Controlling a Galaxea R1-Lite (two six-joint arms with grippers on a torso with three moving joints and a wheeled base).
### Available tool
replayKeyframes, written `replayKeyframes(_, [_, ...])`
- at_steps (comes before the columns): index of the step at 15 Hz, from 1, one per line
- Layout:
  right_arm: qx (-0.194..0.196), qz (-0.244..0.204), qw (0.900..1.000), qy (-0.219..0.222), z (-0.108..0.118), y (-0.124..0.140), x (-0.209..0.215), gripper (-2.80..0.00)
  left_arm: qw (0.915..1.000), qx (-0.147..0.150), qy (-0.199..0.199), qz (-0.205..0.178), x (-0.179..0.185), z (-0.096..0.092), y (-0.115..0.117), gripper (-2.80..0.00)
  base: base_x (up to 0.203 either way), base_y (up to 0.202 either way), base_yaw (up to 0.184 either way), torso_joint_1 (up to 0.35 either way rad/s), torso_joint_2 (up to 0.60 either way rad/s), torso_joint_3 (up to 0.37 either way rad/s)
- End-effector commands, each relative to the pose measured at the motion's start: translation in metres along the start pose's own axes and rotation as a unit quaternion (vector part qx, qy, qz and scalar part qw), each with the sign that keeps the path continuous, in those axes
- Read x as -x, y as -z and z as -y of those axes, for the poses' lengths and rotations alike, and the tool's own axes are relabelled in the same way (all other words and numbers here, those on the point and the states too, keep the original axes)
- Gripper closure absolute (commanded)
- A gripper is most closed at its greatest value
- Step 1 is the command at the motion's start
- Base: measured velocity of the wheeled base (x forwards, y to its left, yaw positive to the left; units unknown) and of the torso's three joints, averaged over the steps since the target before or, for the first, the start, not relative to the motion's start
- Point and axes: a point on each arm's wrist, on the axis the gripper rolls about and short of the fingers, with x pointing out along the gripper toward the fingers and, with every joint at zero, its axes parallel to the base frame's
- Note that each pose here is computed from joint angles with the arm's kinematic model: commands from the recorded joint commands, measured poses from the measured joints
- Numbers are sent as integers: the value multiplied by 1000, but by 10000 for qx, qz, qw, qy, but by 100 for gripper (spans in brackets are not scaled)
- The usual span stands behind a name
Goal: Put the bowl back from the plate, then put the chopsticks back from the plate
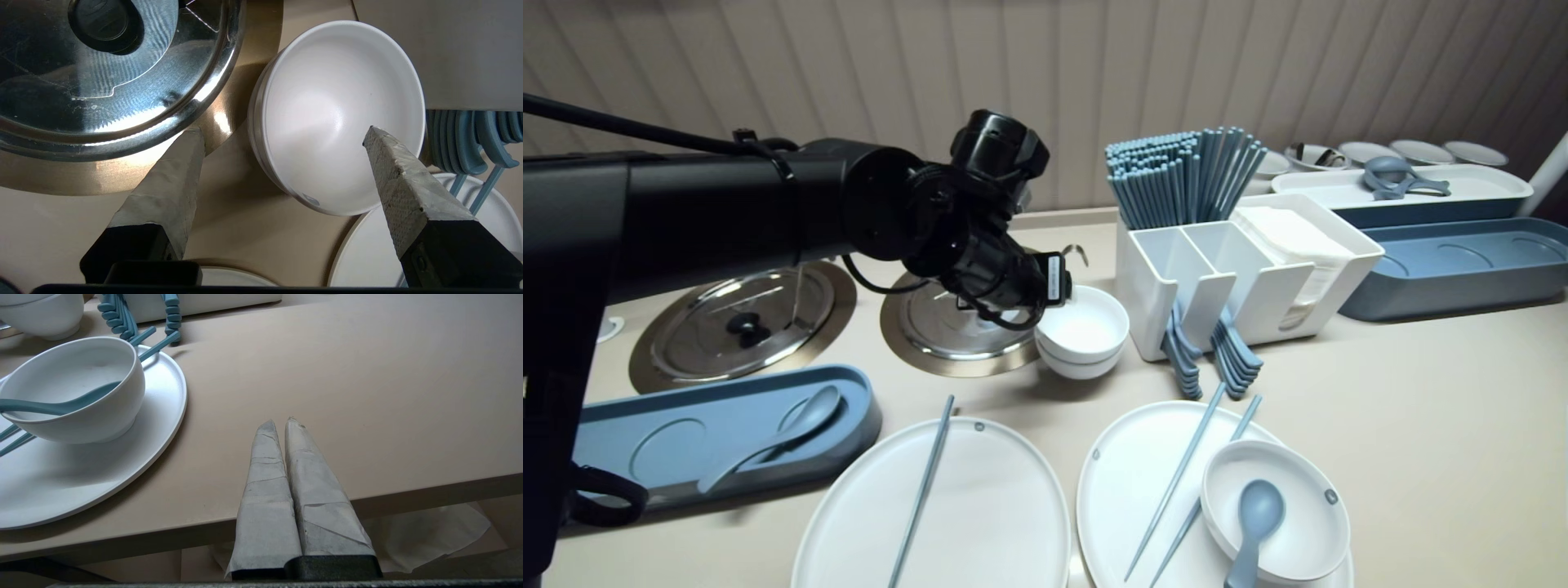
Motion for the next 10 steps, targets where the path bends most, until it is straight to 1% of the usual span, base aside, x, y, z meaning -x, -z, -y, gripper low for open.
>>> replayKeyframes(1, [-2,3,10000,-4,0,0,0,0,9999,79,51,141,22,-1,-5,-280,0,0,0,0,0,0])
replayKeyframes(5, [-2,-4,10000,4,0,0,0,0,9997,120,62,179,64,-7,-8,-280,0,0,0,0,0,0])
replayKeyframes(8, [-2,3,10000,-4,0,0,0,0,9998,83,59,170,100,-17,1,-280,0,0,0,0,0,0])
replayKeyframes(9, [-2,1,10000,1,0,0,0,0,9999,78,35,149,107,-20,4,-280,0,0,0,0,0,0])
replayKeyframes(10, [-2,-2,10000,0,0,0,0,0,9999,111,-76,58,107,-27,6,-280,0,0,0,0,0,0])
